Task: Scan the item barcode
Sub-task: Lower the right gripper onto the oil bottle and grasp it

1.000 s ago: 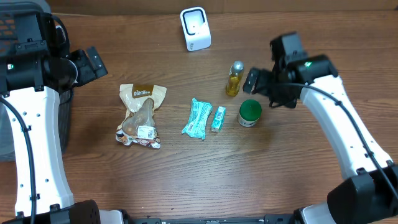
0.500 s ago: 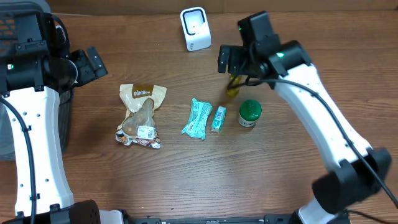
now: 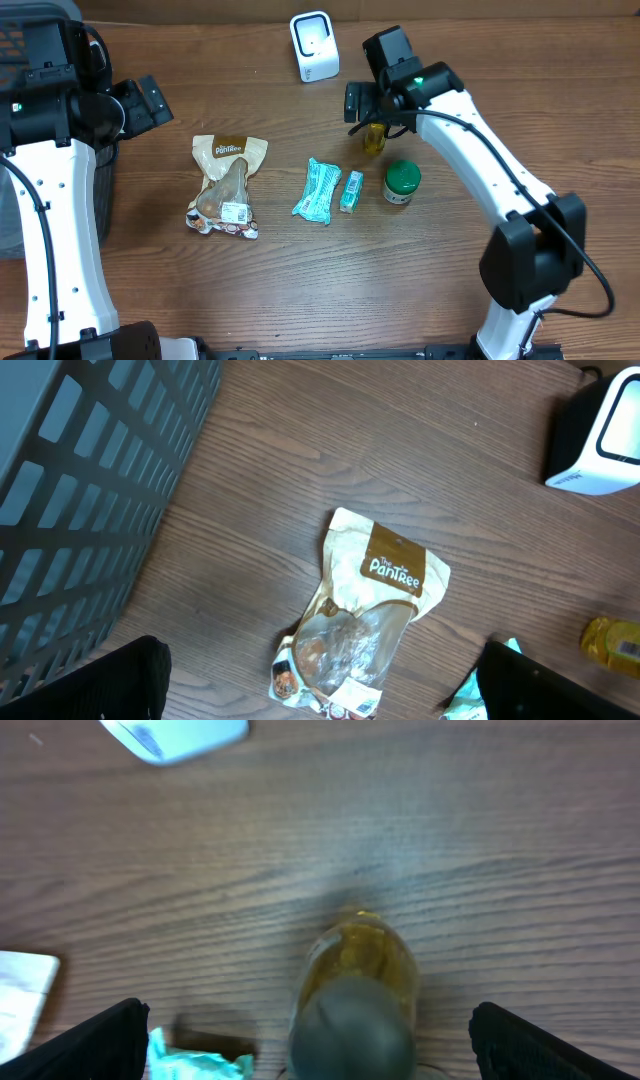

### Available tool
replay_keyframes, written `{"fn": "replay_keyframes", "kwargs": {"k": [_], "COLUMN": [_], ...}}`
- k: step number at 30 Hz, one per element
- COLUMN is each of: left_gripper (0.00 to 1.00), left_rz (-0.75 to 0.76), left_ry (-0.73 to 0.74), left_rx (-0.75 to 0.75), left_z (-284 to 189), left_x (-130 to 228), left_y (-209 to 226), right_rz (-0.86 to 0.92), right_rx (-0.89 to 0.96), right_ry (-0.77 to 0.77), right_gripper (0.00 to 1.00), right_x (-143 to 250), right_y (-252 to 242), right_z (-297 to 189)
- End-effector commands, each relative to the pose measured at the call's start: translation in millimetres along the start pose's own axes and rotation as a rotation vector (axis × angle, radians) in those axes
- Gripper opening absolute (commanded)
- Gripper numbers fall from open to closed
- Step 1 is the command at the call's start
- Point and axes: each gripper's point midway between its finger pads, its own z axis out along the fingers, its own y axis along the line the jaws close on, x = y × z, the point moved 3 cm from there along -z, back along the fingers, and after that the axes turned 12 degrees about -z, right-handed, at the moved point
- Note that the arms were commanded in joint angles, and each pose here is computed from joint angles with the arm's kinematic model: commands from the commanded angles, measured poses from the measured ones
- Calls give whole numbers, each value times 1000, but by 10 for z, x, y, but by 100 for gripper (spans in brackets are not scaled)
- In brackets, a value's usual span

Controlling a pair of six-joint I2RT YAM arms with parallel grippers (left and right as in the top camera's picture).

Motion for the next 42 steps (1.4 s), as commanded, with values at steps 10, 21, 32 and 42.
{"fn": "replay_keyframes", "kwargs": {"k": [10,21,32,42], "left_gripper": [100,99,100,99], "left_rz": [10,10,10,10], "left_ry": [-3,-3,-3,-3], "left_rx": [1,1,1,1], "left_z": [-5,-5,-5,-5], "left_x": [-15,-15,-15,-15], "left_y": [-2,-2,-3,-2], "right_rz": [68,146,164,172], "right_rx": [-119,-91,-1,17], "right_ry": [-8,118,147,158], "right_gripper": [100,100,100,100], "right_x": [-237,-106,-39,13], "right_y": [-109,-284,-207,-188], "right_z": [-182,-180,151,204]}}
